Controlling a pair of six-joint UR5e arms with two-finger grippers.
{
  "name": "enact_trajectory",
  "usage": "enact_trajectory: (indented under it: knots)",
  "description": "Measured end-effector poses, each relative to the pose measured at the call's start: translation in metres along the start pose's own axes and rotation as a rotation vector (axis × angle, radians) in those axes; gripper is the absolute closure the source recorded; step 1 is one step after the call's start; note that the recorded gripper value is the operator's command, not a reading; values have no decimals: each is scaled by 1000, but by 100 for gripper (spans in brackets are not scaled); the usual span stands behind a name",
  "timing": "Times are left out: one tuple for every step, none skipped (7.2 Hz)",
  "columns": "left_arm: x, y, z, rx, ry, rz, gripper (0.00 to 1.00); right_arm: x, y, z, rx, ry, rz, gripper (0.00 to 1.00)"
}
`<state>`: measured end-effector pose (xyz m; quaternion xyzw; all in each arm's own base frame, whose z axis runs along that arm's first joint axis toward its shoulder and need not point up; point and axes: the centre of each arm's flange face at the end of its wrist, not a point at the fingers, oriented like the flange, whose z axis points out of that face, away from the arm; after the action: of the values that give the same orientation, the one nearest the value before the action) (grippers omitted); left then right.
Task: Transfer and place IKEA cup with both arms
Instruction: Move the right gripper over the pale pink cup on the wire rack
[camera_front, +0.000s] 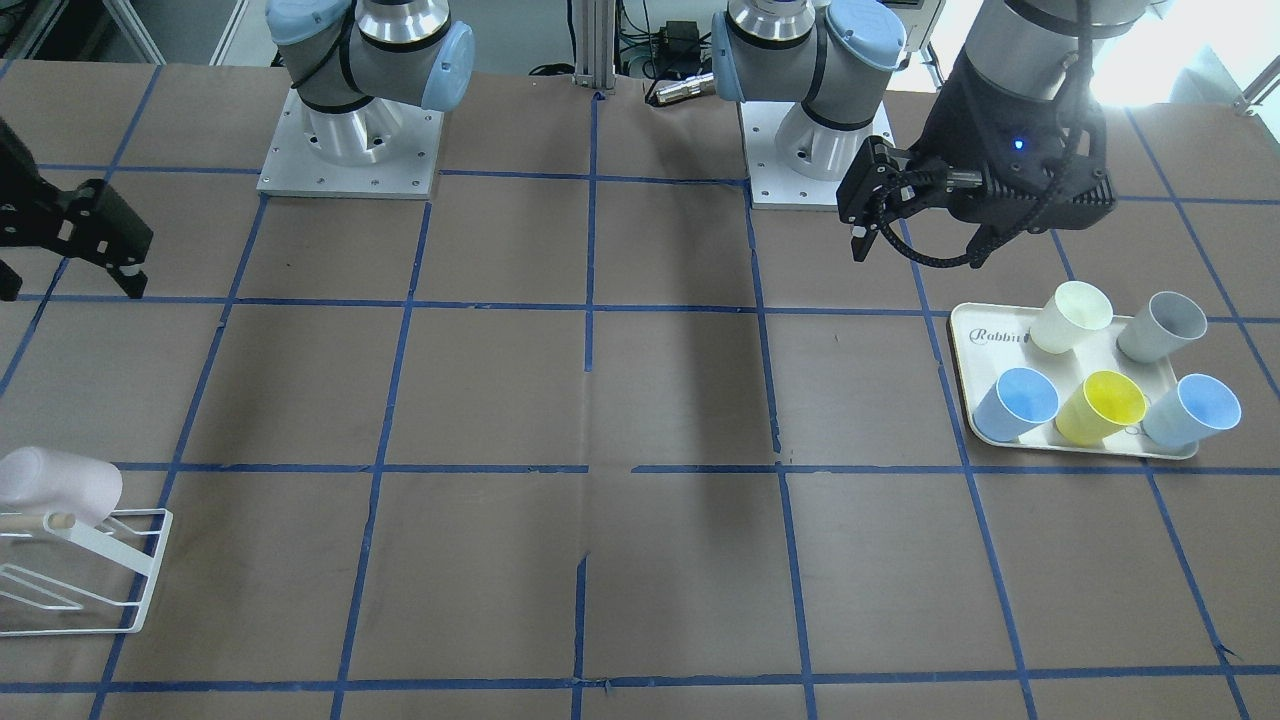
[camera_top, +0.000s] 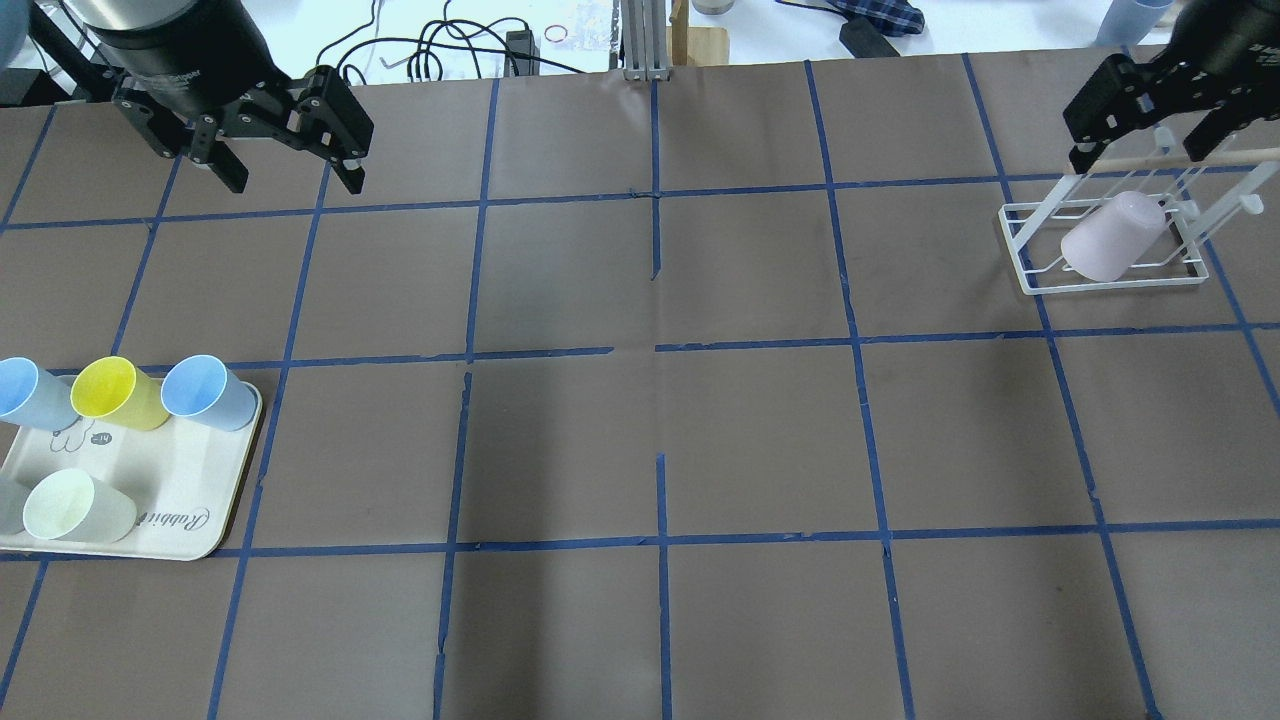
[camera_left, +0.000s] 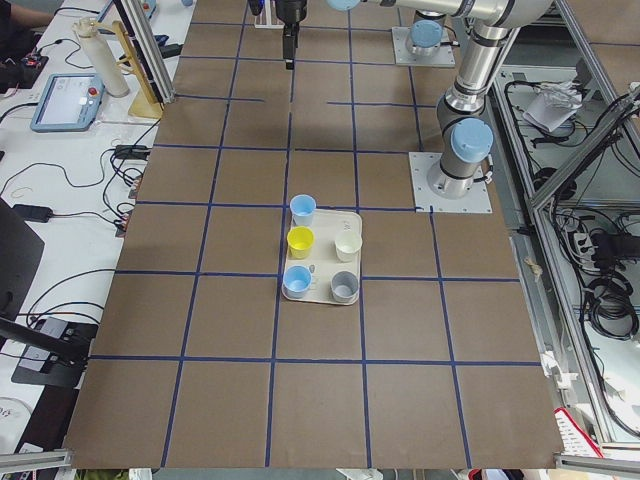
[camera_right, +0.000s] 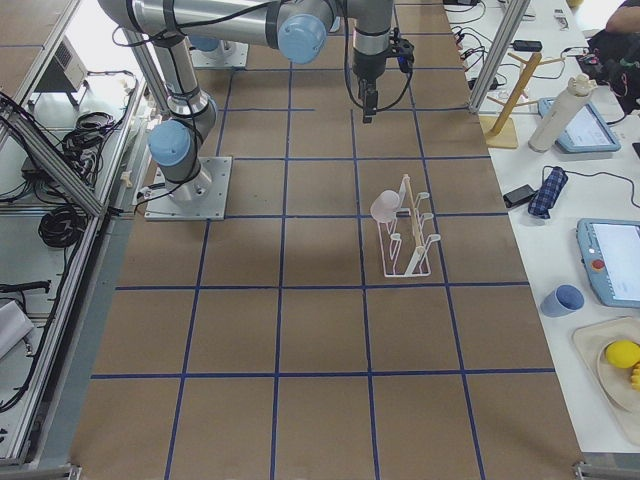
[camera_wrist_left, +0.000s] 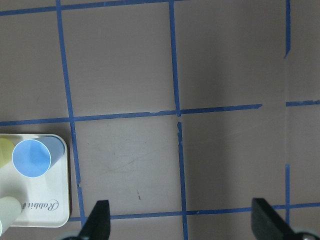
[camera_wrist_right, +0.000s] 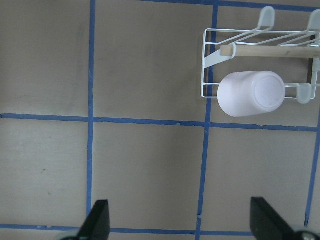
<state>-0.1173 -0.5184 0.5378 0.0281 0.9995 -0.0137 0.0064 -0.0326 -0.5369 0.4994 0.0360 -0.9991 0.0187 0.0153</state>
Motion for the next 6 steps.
enact_trajectory:
  knots:
    - [0,0,0,0,0,0,0,23,-3,8,-1,4,-21,1]
    - [0,0,0,0,0,0,0,42,-7,19,0,8,-28,2]
    - [0,0,0,0,0,0,0,57,-12,31,-6,6,-29,6]
    - [0,0,0,1,0,0,0,68,-18,44,-11,3,-59,7]
    - [0,0,0,1,1,0,0,76,-27,58,-14,2,-111,7]
    - [0,0,0,1,0,-1,0,81,-35,73,-16,-3,-138,6]
